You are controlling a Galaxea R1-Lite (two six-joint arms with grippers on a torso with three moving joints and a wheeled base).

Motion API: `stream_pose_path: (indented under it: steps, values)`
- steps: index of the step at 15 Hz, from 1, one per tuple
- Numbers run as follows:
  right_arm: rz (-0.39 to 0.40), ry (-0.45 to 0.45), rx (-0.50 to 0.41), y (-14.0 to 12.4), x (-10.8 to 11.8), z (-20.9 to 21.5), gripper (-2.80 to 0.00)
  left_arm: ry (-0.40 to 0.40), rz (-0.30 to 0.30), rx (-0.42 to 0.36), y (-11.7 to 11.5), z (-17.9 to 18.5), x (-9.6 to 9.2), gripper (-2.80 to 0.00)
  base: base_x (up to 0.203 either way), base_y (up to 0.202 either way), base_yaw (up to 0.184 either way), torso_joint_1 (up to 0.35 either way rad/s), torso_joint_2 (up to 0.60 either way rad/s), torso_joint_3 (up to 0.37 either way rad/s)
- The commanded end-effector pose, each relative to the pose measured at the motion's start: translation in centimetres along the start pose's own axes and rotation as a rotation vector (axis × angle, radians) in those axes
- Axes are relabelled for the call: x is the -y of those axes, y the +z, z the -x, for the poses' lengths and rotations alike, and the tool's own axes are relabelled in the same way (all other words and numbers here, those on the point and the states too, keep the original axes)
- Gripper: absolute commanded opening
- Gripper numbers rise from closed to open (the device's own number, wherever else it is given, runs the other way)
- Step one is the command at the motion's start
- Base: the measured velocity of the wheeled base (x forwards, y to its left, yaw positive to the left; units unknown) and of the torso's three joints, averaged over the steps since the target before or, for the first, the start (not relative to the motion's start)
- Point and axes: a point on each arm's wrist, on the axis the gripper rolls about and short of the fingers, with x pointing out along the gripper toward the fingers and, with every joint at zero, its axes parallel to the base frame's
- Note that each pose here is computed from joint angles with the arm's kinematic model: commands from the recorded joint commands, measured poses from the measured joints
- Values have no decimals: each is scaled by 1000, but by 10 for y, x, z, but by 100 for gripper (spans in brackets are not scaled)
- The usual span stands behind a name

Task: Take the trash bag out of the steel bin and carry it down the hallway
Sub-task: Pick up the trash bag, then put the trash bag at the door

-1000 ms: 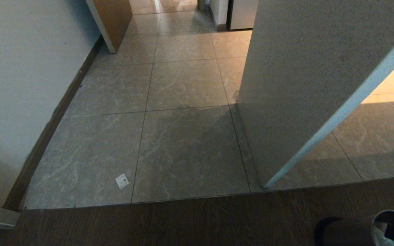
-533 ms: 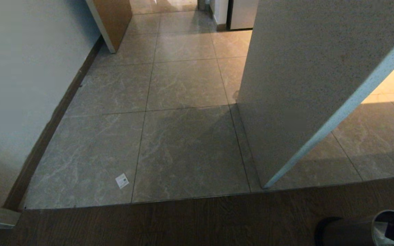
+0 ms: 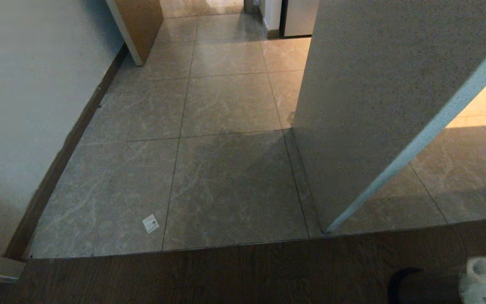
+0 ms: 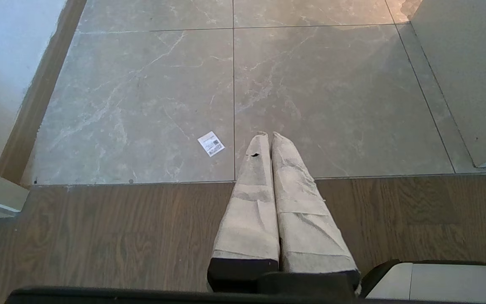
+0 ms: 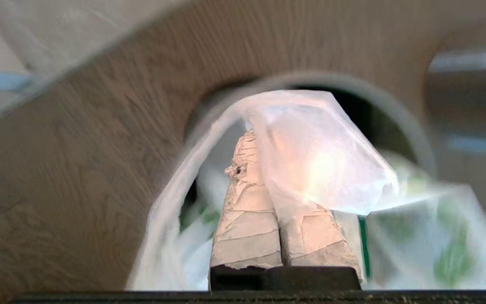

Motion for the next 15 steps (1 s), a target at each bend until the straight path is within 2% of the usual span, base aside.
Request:
stream_pose_path:
  steps: [1, 4, 6, 8, 9, 11, 13, 15]
  values:
    - [106, -27, 207, 45, -7, 61, -280, 0, 0, -1, 0, 0, 0, -280, 0, 0, 0, 0, 0, 0]
    - [253, -24, 306, 65, -21, 127, -280, 0, 0, -1, 0, 0, 0, -280, 0, 0, 0, 0, 0, 0]
    - [326, -20, 315, 71, -31, 168, -280, 0, 0, -1, 0, 0, 0, -280, 0, 0, 0, 0, 0, 0]
    - [400, -7, 280, 74, -40, 202, -280, 1, 0, 0, 0, 0, 0, -280, 0, 0, 0, 0, 0, 0]
    - [452, -11, 300, 81, -43, 215, -280, 0, -8, -1, 0, 0, 0, -280, 0, 0, 0, 0, 0, 0]
    - [495, -4, 303, 89, -45, 226, -280, 0, -5, -1, 0, 0, 0, -280, 0, 0, 0, 0, 0, 0]
    - [510, -12, 346, 95, -49, 243, -280, 0, -6, -1, 0, 0, 0, -280, 0, 0, 0, 0, 0, 0]
    - [522, 63, 328, 88, -59, 254, -280, 0, -6, -1, 0, 0, 0, -280, 0, 0, 0, 0, 0, 0]
